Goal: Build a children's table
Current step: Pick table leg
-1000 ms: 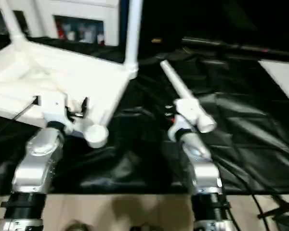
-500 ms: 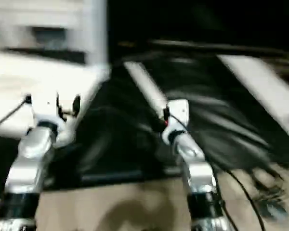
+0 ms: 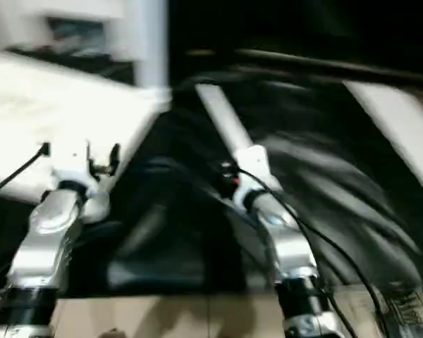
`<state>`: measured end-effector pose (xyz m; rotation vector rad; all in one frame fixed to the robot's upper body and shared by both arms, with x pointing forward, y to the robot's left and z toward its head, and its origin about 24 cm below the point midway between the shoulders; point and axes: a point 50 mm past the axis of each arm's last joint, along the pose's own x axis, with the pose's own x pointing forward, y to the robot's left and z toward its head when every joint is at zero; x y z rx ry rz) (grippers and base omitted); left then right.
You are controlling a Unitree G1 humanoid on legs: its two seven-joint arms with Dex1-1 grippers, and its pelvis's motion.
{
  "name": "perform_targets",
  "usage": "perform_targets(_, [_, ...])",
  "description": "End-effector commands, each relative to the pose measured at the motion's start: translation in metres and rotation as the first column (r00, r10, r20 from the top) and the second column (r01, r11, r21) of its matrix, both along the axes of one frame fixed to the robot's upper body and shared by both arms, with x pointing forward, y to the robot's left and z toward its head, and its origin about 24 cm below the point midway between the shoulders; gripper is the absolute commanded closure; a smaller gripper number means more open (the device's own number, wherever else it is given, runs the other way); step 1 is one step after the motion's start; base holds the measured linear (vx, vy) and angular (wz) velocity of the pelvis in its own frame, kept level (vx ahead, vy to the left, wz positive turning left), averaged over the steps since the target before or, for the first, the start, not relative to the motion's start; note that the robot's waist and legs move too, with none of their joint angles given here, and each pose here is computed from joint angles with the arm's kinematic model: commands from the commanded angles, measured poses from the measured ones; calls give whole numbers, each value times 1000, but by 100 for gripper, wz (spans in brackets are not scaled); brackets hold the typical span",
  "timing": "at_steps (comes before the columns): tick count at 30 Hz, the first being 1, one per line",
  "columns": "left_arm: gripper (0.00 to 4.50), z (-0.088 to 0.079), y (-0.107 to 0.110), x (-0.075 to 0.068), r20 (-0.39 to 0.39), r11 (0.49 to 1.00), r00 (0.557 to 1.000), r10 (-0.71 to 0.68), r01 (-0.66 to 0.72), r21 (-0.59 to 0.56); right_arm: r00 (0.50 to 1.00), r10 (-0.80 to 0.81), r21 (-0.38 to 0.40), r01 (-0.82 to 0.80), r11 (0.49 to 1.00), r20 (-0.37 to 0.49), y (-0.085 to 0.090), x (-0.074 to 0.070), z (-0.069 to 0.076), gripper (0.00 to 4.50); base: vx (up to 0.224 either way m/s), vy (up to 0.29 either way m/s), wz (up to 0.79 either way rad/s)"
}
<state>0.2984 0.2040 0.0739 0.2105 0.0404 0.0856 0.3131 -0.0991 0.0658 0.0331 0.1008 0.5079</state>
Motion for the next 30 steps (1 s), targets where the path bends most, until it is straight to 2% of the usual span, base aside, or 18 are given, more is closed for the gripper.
perform_targets(1, [3, 9, -15, 3, 37, 999, 999, -35, 36, -9, 999, -41, -13, 40, 999, -5, -20, 1, -1, 74, 69, -47, 5])
perform_targets(4, [3, 9, -12, 2, 31, 999, 999, -35, 35, -8, 996, -78, -37, 76, 996, -49, -22, 5, 0, 74, 41, -42, 27])
perform_targets(6, [3, 10, -12, 2, 26, 999, 998, -53, 53, -1, 989, -128, -89, 121, 989, -71, -26, 11, 7, 74, 82, -23, 10])
perform_targets(7, [3, 10, -12, 2, 26, 999, 998, -53, 53, -1, 989, -128, -89, 121, 989, -71, -26, 11, 7, 74, 60, -24, 2])
perform_targets(10, [3, 9, -9, 3, -9, 995, 995, -99, 99, 8, 984, -106, -9, 106, 994, -142, -33, 23, 15, 74, -70, -5, 1])
perform_targets(11, [1, 10, -10, 3, -8, 993, 993, -119, 119, 13, 983, -118, 4, 120, 993, -141, -36, 26, 17, 57, 0, 0, 0])
perform_targets(13, [0, 14, -16, 2, -10, 969, 969, -246, 246, -6, 963, -200, -29, 198, 980, -180, -48, 36, 18, 47, 0, 0, 0])
perform_targets(14, [0, 14, -16, 2, -10, 969, 969, -246, 246, -6, 963, -200, -29, 198, 980, -180, -48, 36, 18, 37, -64, -16, 10])
perform_targets(15, [0, 17, -24, -3, -57, 900, 900, -431, 425, -99, 944, -233, -121, 210, 970, -235, -57, 45, 17, 21, -69, -19, 8])
perform_targets(16, [0, 19, -27, -6, -85, 862, 860, -503, 492, -121, 934, -245, -156, 210, 965, -260, -61, 48, 18, 21, -69, -19, 8])
perform_targets(17, [0, 19, -27, -6, -85, 862, 860, -503, 492, -121, 934, -245, -156, 210, 965, -260, -61, 48, 18, 11, -80, -13, 2])
perform_targets(18, [0, 21, -31, -11, -158, 792, 776, -611, 602, -107, 917, -265, -206, 210, 956, -297, -67, 55, 20, 4, -76, -13, -2])
perform_targets(19, [0, 21, -30, -12, -189, 771, 749, -635, 632, -82, 909, -270, -218, 207, 954, -319, -69, 59, 21, 4, -76, -13, -2])
perform_targets(23, [0, 26, -27, -17, -260, 697, 662, -703, 713, -69, 877, -319, -257, 235, 937, -360, -76, 69, 23, 4, -44, -12, -1])
perform_targets(24, [0, 30, -27, -17, -262, 677, 642, -721, 733, -66, 857, -321, -270, 224, 936, -404, -78, 71, 21, 4, 0, 0, 0])
perform_targets(28, [0, 35, -29, -16, -258, 653, 618, -742, 753, -73, 834, -306, -280, 191, 941, -460, -77, 73, 19, 4, 0, 0, 0])
perform_targets(29, [0, 41, -32, -19, -270, 609, 569, -777, 788, -91, 800, -291, -317, 133, 939, -525, -78, 72, 15, 4, 0, 0, 0])
perform_targets(30, [0, 42, -33, -20, -279, 591, 548, -789, 801, -96, 788, -273, -311, 109, 944, -553, -77, 71, 14, 4, 0, 0, 0])
